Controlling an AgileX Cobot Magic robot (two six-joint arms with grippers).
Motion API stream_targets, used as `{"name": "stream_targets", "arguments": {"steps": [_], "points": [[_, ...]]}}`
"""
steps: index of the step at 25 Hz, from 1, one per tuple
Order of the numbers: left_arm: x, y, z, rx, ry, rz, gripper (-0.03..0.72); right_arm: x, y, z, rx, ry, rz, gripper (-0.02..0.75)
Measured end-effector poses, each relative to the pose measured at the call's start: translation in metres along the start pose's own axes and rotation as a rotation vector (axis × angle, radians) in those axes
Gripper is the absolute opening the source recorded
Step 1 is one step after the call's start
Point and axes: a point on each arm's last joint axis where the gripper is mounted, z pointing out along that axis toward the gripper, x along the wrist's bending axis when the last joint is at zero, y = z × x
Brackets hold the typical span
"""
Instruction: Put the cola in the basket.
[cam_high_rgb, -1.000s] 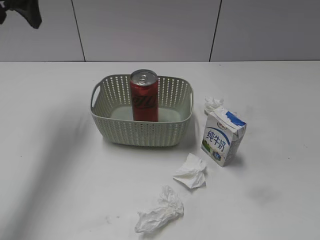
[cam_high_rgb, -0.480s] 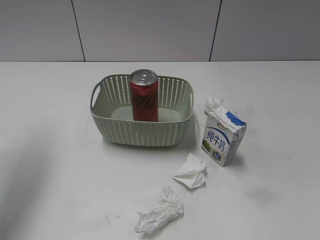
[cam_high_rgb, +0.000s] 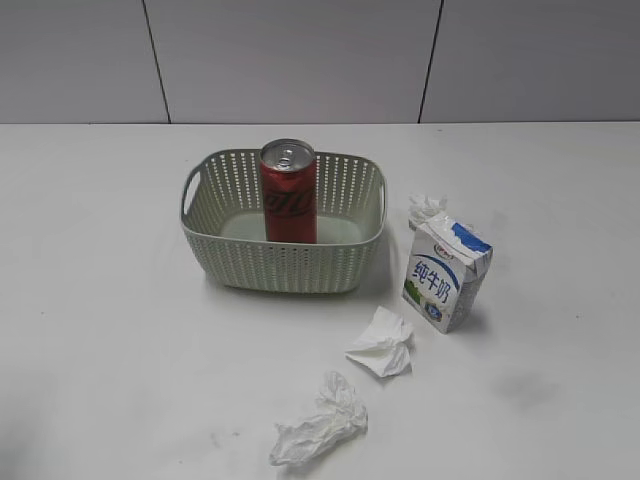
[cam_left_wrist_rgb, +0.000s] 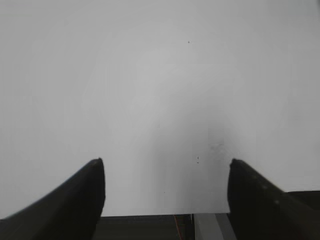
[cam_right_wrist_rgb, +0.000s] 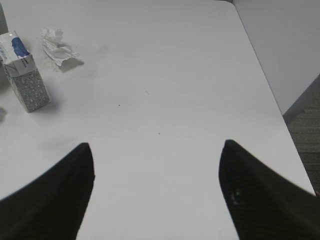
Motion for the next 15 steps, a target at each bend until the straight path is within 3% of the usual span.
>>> {"name": "stream_targets", "arguments": {"steps": [10,15], "points": [[-0.001,-0.078,0.011,-0.229,-0.005,-0.002,0.585,0.0,0.0,0.0,0.0,0.0,0.0,0.588],[-0.002,-0.097,-0.001,-0.352,-0.008,0.003,0.585,0.0,0.0,0.0,0.0,0.0,0.0,0.588]]}}
